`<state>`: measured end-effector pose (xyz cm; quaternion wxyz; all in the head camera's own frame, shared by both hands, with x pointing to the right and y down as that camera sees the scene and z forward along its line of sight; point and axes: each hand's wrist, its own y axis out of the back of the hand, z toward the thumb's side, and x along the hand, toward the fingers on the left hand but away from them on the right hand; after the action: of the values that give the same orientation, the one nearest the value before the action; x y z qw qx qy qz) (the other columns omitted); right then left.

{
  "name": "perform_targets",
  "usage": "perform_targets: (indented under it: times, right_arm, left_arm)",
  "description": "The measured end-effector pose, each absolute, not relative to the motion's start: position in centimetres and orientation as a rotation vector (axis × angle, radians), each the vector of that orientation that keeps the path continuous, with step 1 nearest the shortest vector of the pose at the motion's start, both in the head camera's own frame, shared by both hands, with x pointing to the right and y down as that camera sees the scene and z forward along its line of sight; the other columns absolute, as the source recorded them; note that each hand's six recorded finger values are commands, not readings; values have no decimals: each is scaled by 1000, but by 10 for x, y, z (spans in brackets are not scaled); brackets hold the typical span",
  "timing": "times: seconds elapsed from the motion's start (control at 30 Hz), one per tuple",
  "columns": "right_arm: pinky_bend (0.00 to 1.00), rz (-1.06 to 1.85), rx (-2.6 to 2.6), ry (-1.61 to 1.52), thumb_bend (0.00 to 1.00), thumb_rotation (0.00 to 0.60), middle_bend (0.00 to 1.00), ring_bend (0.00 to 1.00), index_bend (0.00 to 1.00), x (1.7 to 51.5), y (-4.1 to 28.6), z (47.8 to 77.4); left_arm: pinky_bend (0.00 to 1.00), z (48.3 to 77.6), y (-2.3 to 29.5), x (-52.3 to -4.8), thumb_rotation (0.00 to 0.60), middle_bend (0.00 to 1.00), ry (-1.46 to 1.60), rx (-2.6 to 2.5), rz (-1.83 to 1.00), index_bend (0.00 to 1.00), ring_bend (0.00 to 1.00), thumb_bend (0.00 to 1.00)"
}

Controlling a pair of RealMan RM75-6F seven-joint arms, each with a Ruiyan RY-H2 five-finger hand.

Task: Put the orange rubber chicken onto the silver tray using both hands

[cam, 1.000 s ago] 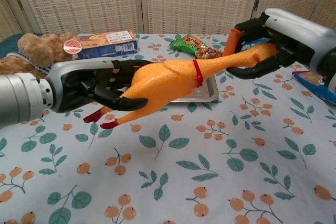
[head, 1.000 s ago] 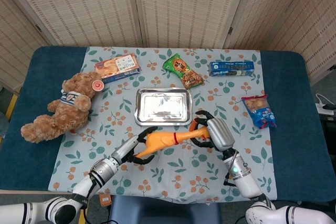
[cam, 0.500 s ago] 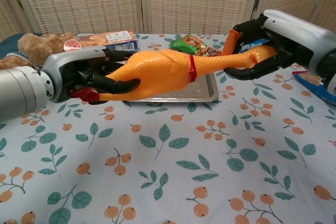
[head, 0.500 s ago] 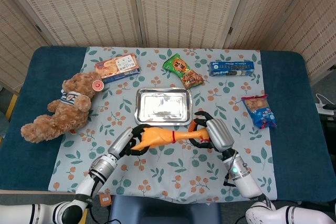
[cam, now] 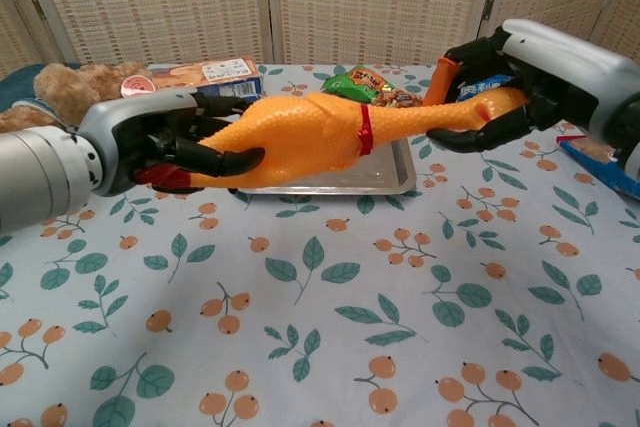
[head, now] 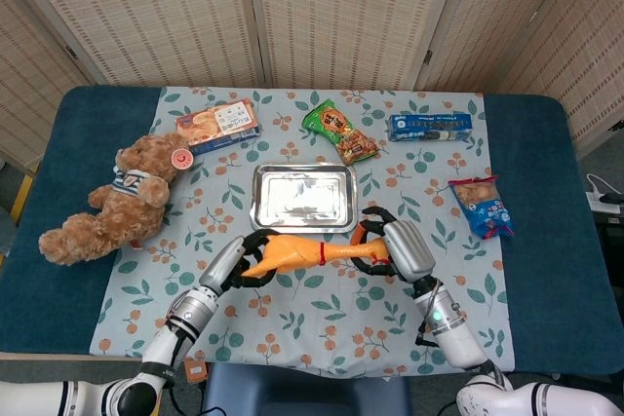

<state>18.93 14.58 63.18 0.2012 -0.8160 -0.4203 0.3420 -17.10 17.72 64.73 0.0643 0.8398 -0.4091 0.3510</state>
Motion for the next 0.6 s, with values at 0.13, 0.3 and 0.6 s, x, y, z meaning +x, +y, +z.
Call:
perform_targets:
  times: [0.13,0.3,0.6]
  right_arm:
    - [710,958,-2275,-1181,325,600,579,612,838,191,145,631]
    - [710,962,-2271,-1177,325,600,579,612,838,192,145,632]
    - [710,976,-2269,-1172,325,600,579,612,838,193,147,635]
  left_arm:
    - [455,645,180,-169,600,386,-1187,2560,1047,265,376,553]
    - [166,643,186,-165,600,1,-1063,2577,989,0,2,464]
    - [34,629,184,-163,600,0,-965,2568,818,0,0,385]
